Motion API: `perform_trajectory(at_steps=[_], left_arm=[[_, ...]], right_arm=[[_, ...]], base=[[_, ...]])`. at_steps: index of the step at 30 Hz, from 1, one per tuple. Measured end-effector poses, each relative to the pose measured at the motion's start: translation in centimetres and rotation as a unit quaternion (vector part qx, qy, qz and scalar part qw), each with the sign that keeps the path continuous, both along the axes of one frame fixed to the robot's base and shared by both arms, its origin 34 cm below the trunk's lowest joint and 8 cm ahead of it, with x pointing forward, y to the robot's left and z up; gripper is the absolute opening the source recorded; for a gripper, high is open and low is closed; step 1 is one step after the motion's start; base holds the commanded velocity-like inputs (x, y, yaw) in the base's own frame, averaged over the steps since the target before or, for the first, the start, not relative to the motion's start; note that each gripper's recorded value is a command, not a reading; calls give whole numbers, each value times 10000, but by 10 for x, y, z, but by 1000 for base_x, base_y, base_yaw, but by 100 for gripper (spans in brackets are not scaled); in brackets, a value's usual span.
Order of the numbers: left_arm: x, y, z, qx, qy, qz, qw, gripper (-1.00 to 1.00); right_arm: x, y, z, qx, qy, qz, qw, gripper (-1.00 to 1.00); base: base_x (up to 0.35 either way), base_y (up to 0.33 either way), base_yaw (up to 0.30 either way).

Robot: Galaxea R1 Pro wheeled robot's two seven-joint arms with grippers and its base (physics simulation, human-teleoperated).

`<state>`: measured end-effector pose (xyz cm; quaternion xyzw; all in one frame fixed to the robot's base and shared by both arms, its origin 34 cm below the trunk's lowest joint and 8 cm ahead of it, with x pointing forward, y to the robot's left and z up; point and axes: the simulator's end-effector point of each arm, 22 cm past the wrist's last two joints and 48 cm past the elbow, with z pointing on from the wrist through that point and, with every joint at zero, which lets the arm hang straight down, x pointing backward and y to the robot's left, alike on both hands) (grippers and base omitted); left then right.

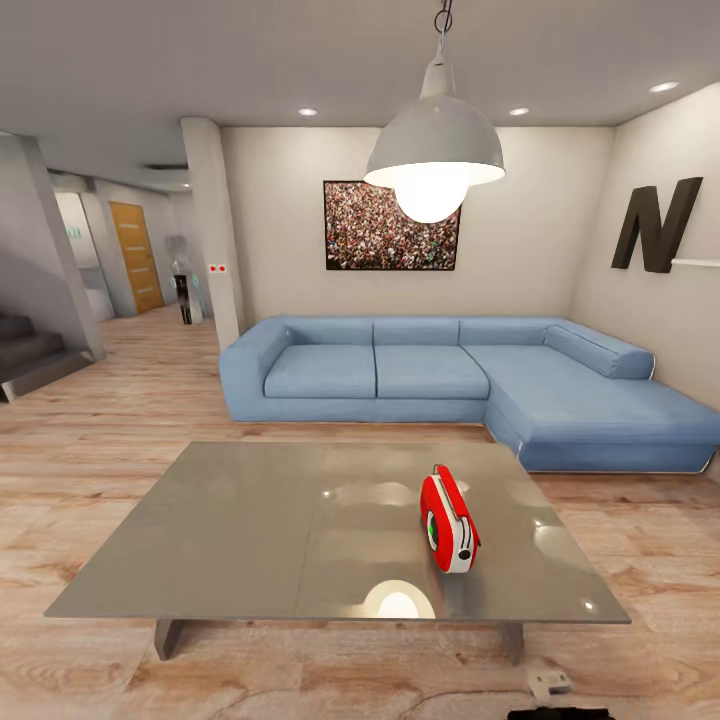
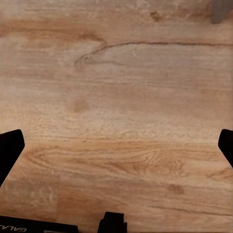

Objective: Turn on the radio receiver that's on the table in the living room.

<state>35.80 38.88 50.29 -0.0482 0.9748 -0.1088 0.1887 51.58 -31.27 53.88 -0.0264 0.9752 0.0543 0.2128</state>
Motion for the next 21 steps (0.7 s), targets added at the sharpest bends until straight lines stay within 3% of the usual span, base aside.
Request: perform_trajectory(at_steps=[13,21], left_arm=[[-56,22,-10,123,436,84,9989,-100],[-65,25,-11,133,535,117,9984,-100]], right_arm=[[-50,0,-25,-14,356,-4,9994,100],[-90,-1,-41,-24,698,-24,9976,100]], base=[[0,0,0],[0,0,0]])
